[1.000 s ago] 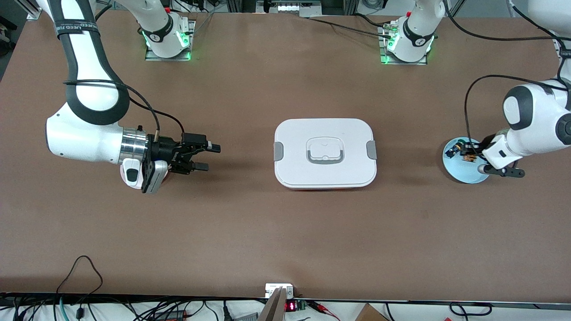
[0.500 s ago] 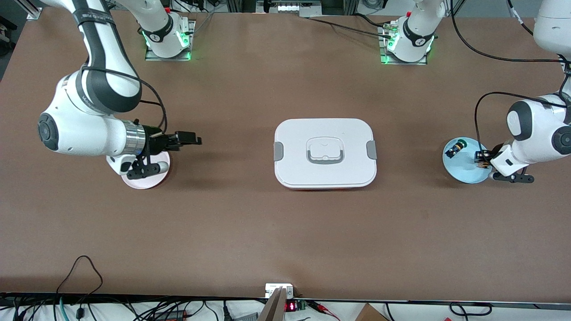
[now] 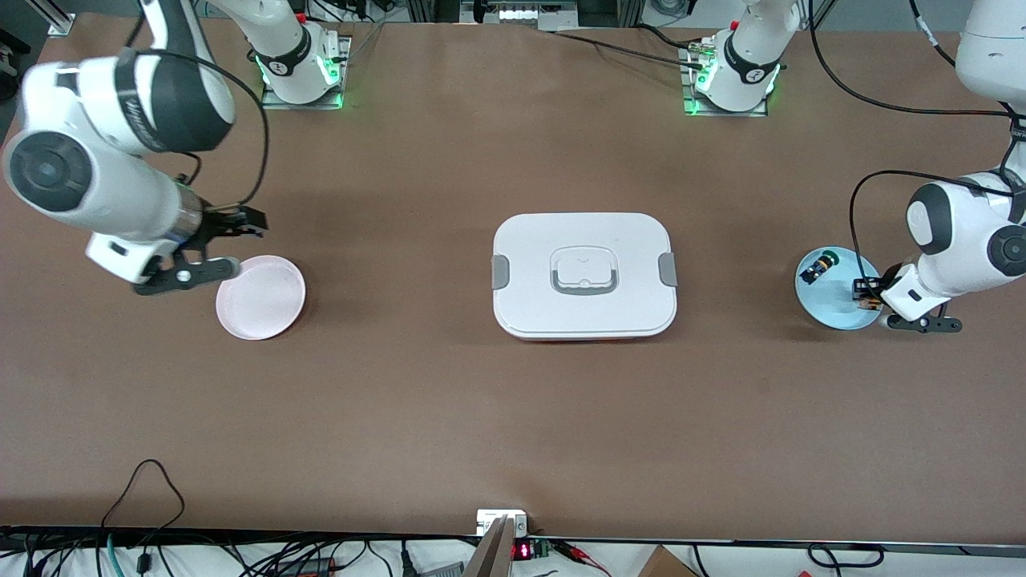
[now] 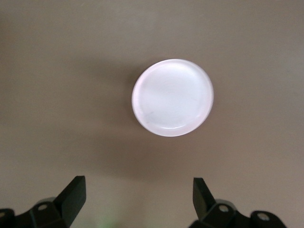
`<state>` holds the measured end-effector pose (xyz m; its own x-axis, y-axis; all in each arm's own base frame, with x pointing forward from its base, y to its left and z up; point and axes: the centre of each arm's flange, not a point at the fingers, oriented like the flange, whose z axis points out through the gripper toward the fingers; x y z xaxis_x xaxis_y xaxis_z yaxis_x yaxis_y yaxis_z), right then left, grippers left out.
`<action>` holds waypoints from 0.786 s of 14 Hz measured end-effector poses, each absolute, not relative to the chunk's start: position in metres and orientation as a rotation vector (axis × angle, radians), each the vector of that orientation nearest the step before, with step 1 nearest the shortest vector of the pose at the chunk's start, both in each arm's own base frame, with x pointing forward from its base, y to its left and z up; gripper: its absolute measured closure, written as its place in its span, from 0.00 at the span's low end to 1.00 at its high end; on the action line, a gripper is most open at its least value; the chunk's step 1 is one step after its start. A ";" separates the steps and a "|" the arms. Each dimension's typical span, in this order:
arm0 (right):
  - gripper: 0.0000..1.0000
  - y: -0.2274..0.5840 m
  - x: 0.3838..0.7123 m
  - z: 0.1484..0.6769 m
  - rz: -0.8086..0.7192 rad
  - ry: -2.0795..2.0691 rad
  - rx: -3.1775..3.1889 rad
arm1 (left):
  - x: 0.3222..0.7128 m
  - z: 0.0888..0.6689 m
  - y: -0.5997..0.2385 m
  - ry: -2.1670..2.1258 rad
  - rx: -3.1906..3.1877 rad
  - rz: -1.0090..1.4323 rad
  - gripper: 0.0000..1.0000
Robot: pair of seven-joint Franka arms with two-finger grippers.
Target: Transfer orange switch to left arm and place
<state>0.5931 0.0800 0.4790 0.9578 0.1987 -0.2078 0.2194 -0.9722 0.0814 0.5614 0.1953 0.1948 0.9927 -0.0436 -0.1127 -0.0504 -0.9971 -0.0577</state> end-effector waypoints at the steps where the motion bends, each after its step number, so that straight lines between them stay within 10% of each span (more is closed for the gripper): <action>1: 0.00 0.057 0.597 0.489 -0.275 0.261 3.016 | 0.562 0.192 0.195 0.073 -3.076 0.166 0.66; 5: 0.00 -0.024 0.601 0.500 -0.254 -0.050 3.095 | 0.561 0.182 0.192 0.083 -3.080 0.178 0.61; 11: 0.00 -0.024 0.579 0.549 -0.156 -0.120 3.085 | 0.579 0.219 0.196 0.101 -3.050 0.070 0.04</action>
